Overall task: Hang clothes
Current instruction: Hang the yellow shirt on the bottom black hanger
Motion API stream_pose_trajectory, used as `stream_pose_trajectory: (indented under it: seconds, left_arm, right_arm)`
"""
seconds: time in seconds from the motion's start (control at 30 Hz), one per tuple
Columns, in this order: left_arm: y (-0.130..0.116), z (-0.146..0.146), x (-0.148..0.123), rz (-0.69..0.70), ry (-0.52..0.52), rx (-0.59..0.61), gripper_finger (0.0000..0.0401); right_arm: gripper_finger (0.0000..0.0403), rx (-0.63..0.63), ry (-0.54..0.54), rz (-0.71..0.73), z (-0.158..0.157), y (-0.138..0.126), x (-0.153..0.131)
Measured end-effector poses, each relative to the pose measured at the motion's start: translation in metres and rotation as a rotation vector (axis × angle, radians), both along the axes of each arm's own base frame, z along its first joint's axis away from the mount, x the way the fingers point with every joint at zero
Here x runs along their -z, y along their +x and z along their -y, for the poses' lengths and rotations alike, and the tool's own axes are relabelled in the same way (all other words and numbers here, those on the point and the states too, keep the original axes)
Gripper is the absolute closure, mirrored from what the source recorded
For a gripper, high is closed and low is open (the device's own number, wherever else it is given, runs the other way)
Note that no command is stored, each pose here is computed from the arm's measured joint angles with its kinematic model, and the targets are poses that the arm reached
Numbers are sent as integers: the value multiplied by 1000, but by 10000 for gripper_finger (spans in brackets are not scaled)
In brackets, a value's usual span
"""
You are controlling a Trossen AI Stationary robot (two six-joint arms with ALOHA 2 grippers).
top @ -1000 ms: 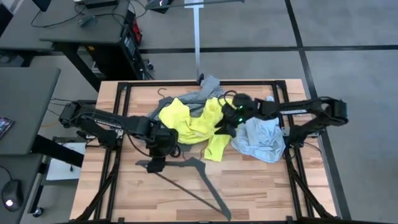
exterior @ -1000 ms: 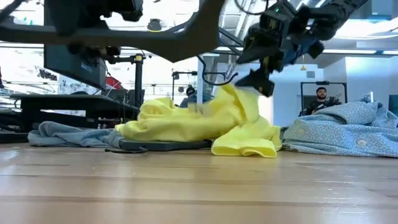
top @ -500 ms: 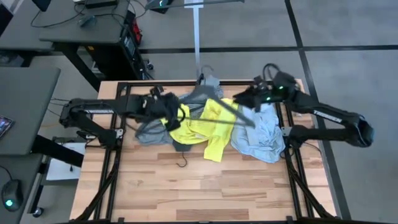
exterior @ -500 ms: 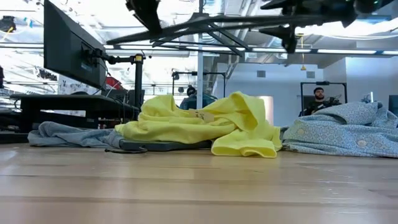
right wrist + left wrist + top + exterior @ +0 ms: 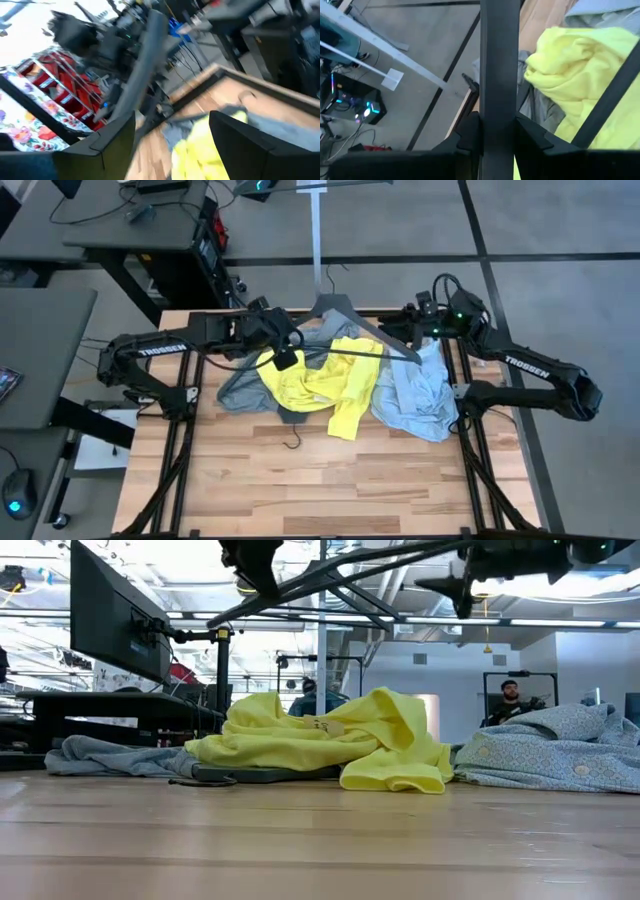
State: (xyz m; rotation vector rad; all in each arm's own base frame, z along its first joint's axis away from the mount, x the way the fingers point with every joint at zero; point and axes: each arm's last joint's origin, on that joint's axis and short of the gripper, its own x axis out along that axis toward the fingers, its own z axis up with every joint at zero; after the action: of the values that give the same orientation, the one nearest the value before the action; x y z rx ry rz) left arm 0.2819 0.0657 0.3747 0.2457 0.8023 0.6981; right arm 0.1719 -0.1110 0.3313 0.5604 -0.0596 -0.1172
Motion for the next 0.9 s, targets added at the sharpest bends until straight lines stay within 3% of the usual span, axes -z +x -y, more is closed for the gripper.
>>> stream_pose_trajectory:
  seconds: [0.63, 0.9]
  left_arm:
    - [-3, -14, 0, -21, 1, 3, 337]
    - [-4, -17, 0, -18, -6, -6, 337]
  right_arm:
    - [160, -28, 61, -56, 6, 17, 15]
    - [217, -45, 73, -64, 4, 20, 16]
